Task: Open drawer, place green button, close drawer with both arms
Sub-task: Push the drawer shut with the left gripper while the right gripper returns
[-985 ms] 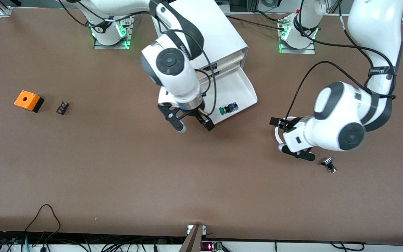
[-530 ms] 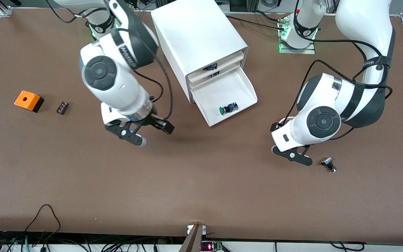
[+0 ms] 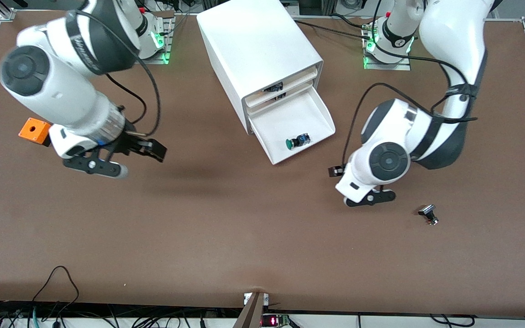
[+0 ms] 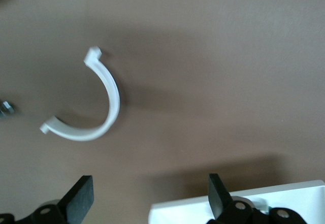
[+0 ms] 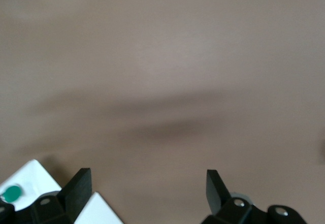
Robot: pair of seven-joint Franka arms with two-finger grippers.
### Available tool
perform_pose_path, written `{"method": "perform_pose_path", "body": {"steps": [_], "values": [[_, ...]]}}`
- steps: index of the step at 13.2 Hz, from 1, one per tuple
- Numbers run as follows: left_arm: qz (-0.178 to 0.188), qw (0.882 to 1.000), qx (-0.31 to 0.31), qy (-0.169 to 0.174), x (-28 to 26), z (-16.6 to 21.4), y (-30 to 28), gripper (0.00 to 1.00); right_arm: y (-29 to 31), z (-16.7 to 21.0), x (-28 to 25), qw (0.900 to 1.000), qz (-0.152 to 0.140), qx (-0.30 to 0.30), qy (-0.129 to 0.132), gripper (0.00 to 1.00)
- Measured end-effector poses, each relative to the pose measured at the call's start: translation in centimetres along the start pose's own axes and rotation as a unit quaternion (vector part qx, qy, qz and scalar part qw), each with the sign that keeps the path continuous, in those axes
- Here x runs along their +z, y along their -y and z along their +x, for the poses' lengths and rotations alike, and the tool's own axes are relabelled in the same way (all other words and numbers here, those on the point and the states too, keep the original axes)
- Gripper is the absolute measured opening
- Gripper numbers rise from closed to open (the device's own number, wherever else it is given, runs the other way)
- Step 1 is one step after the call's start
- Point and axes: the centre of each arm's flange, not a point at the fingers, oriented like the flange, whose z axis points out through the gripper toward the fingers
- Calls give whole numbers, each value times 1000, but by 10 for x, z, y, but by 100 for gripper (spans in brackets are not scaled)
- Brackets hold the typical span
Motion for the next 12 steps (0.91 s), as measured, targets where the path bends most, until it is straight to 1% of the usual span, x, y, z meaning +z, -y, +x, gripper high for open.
{"method": "perform_pose_path", "body": {"steps": [1,2,4,6,8,10,12], "values": [[6,1000,-13,11,14,-7,-10,100,-19,1,-6,1000,-1,-5,-1,100],[9,1000,-21,13,27,-15,-21,100,-34,1,-11,1000,-2,-4,-3,100],[5,999,-40,2,49,-29,-43,100,-51,-4,-16,1000,-1,1,-1,100],[-8,998,-60,-11,72,-39,-58,100,-69,-12,-20,1000,0,11,3,100],[-6,998,-67,-12,101,-53,-70,100,-93,-23,-29,1000,-6,17,0,100],[-1,998,-66,-12,125,-71,-81,100,-101,-41,-39,1000,-12,10,-5,100],[3,998,-68,-14,133,-86,-92,100,-107,-56,-45,1000,-18,8,-10,100]]}}
